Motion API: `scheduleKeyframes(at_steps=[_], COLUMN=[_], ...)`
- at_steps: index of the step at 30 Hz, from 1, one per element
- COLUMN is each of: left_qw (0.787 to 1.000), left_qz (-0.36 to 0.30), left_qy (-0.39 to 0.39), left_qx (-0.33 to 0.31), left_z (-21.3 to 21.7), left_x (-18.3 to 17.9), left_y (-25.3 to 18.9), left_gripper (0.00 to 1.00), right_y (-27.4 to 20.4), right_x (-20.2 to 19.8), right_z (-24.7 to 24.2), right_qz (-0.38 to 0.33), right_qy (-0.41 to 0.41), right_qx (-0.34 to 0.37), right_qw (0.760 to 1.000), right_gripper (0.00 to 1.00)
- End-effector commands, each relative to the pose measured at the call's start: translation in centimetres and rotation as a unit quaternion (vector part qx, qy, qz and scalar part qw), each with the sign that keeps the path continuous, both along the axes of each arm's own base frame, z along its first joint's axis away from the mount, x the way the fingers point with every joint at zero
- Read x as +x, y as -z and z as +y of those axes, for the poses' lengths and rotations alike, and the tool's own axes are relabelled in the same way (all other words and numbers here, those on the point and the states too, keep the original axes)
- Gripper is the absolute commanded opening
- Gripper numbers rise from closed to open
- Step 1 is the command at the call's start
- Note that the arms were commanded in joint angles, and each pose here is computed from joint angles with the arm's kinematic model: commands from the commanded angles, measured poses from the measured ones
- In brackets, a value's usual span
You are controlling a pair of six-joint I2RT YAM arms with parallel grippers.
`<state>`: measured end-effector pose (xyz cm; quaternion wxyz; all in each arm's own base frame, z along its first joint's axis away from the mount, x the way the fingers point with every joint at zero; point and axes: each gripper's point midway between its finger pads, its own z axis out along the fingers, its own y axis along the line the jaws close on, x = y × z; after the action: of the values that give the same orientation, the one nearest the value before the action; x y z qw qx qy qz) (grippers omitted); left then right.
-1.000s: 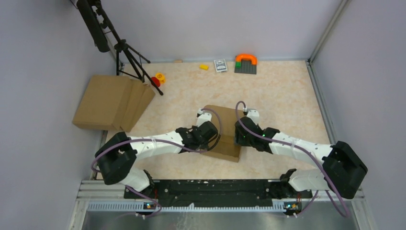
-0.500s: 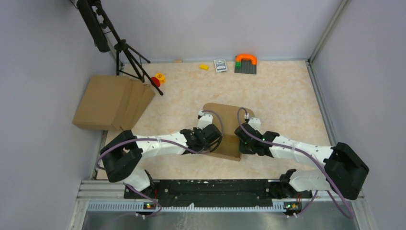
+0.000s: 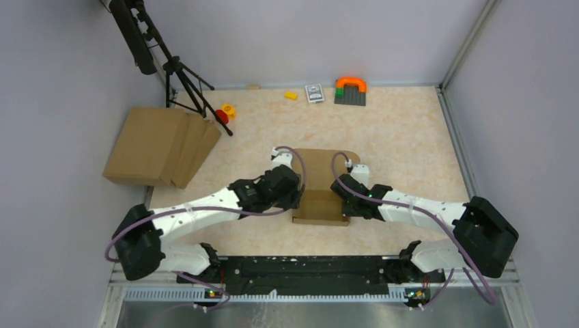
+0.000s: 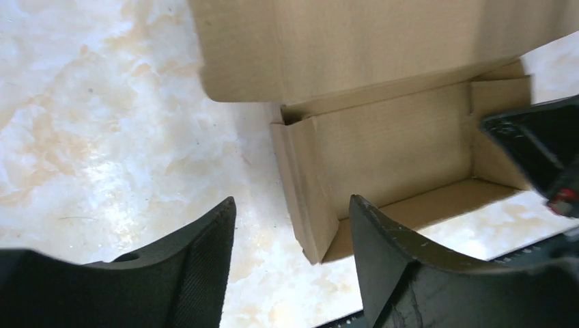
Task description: Fold the paper box
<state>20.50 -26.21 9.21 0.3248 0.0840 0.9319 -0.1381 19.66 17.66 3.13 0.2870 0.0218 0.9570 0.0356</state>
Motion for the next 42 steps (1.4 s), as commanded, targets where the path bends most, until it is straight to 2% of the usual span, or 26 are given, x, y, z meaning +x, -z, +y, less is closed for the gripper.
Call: scheduleKeyframes(at_steps=[1,4,10,13,16,20,23,31,34,35,39,42], left_qw=[0.999,0.996,0.981,0.977,0.973,0.971,0.972,0.97,0.972,0.974,0.985,0.989], left_qz=[0.001,0.006,0.016,0.028,0.031,0.037,0.045,0.054,0.04,0.03,-0.012,-0.031], left_qy=[0.006,-0.002,0.024,0.027,0.047,0.053,0.052,0.058,0.053,0.051,0.031,0.031], left_qx=[-0.045,-0.088,-0.192,-0.208,-0.222,-0.229,-0.223,-0.229,-0.226,-0.22,-0.171,-0.144], left_z=[2.0,3.6,3.7,3.5,2.5,1.6,1.4,0.4,0.4,0.5,1.4,1.7], left_x=[0.4,1.9,4.5,5.7,6.4,7.3,7.8,8.7,8.9,8.9,9.2,9.4], left_y=[-3.0,-3.6,-4.7,-4.2,-4.3,-4.2,-3.7,-2.6,-2.8,-2.9,-3.2,-3.1], left_gripper=[0.65,0.65,0.65,0.65,0.55,0.51,0.43,0.06,0.0,0.0,0.0,0.0], right_y=[-2.0,-2.4,-2.7,-2.6,-2.6,-2.7,-2.8,-2.7,-2.7,-2.8,-3.4,-4.5], right_x=[1.6,2.0,2.2,2.3,2.4,2.6,2.7,3.1,3.4,3.4,3.6,3.7], right_z=[0.0,0.0,0.4,0.5,0.6,0.9,1.0,1.7,1.9,2.0,2.6,2.7], right_qz=[-0.048,-0.058,-0.063,-0.063,-0.065,-0.067,-0.069,-0.071,-0.07,-0.071,-0.079,-0.09], right_qy=[-0.005,-0.015,-0.031,-0.034,-0.035,-0.038,-0.039,-0.043,-0.038,-0.035,-0.033,-0.037], right_qx=[-0.011,-0.018,-0.017,-0.017,-0.017,-0.016,-0.014,-0.007,-0.009,-0.008,0.012,0.044], right_qw=[0.999,0.998,0.997,0.997,0.997,0.997,0.997,0.996,0.997,0.997,0.996,0.994], right_gripper=[0.0,0.0,0.0,0.0,0.0,0.0,0.0,0.0,0.0,0.05,0.42,0.58])
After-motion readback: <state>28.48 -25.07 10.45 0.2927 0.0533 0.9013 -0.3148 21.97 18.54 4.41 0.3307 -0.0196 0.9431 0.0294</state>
